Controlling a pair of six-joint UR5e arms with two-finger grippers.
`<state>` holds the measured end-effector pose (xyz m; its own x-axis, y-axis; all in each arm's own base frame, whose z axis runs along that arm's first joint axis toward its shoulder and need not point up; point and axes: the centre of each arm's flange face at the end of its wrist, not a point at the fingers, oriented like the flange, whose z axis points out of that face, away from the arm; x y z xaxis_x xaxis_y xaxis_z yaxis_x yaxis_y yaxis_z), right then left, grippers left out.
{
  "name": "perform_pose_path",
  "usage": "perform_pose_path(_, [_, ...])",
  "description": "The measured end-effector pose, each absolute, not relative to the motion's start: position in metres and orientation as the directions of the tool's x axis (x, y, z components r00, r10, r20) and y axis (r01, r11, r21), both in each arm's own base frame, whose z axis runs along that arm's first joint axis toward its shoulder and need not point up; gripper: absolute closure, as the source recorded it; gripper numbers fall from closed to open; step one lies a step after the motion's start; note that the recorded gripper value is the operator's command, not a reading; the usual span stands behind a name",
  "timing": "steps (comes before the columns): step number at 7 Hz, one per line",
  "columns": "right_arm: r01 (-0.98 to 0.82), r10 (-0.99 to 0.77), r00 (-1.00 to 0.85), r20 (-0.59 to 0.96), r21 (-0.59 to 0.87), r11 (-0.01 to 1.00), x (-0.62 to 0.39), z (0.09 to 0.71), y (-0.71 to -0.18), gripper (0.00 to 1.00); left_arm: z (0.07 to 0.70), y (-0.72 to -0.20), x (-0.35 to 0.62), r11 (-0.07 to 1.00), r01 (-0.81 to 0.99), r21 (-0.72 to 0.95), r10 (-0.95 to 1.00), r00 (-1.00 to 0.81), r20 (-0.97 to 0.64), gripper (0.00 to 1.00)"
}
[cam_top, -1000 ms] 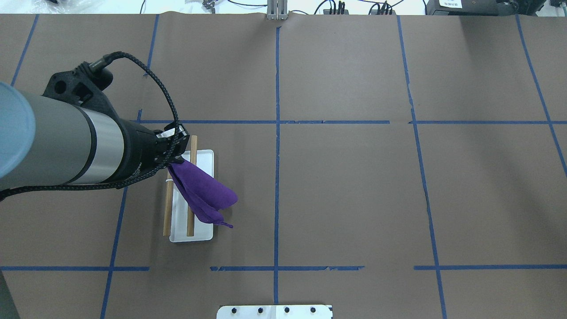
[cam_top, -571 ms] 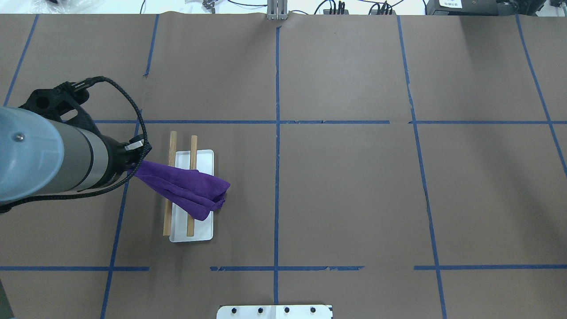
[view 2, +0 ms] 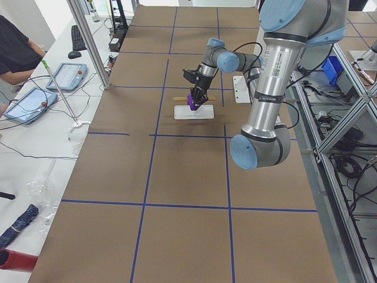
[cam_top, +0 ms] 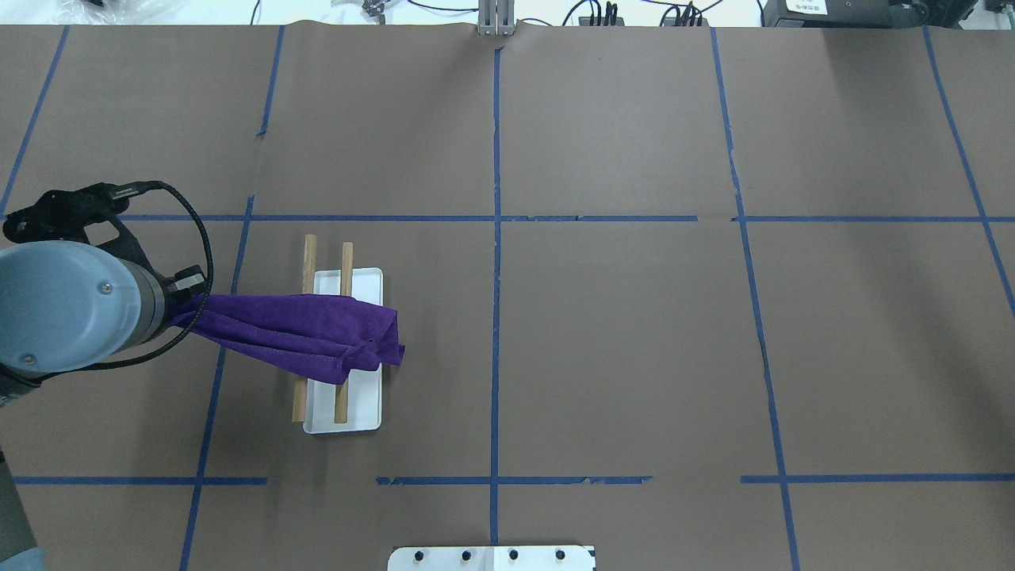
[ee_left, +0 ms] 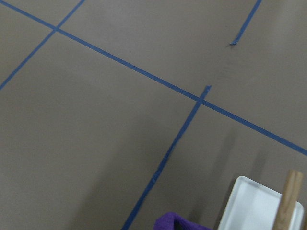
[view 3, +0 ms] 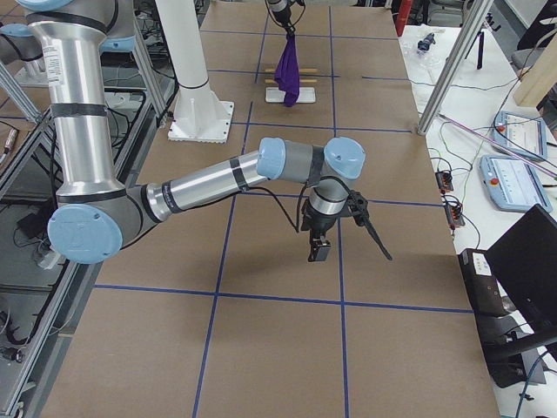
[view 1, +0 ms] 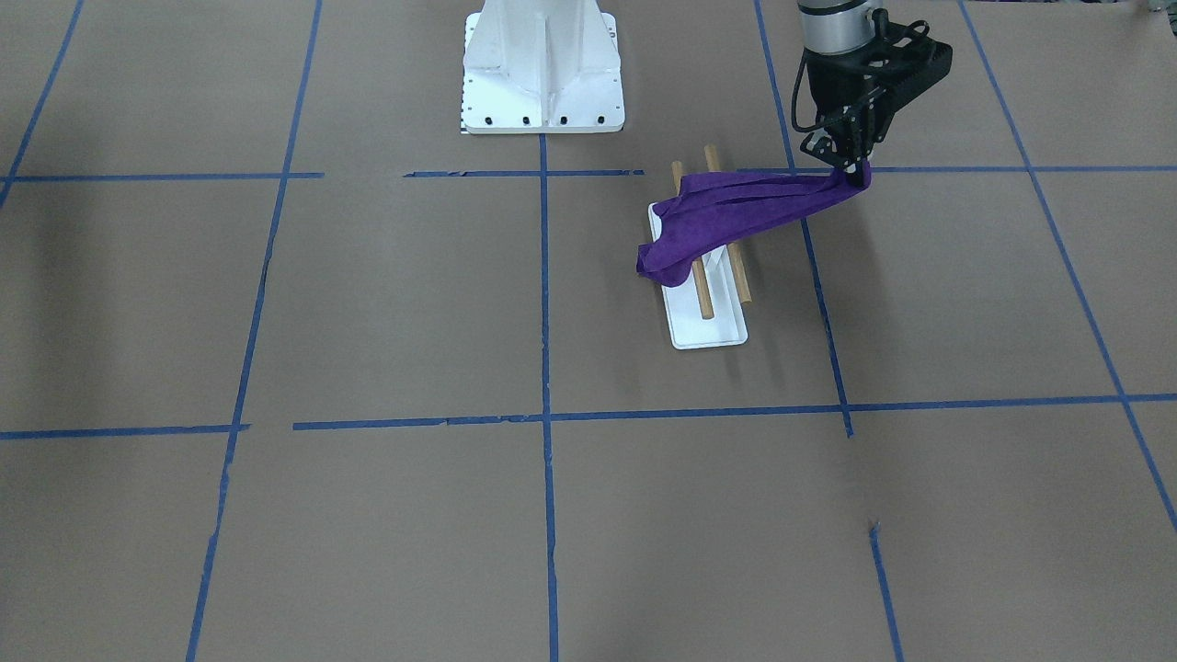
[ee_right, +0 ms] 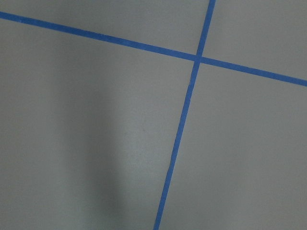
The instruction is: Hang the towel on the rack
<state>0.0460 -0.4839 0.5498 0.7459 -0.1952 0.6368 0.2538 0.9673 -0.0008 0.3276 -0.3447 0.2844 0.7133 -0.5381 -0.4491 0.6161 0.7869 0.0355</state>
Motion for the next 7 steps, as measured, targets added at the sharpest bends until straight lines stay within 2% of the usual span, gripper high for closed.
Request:
perform_pose_path(3, [0.245, -0.229, 0.747, 0.624, 0.062, 0.967, 0.05, 0.584, -0.464, 0.0, 0.295, -0.341, 0.339, 0.83, 0.553, 0.076, -0.475, 0.771, -0.424, 0.0])
perform_pose_path(7, [0.21, -0.25, 0.753, 0.609, 0.137, 0.968, 0.059, 0.643, -0.435, 0.0, 0.303, -0.353, 0.342, 0.929, 0.329, 0.168, -0.24, 0.883, -0.403, 0.0])
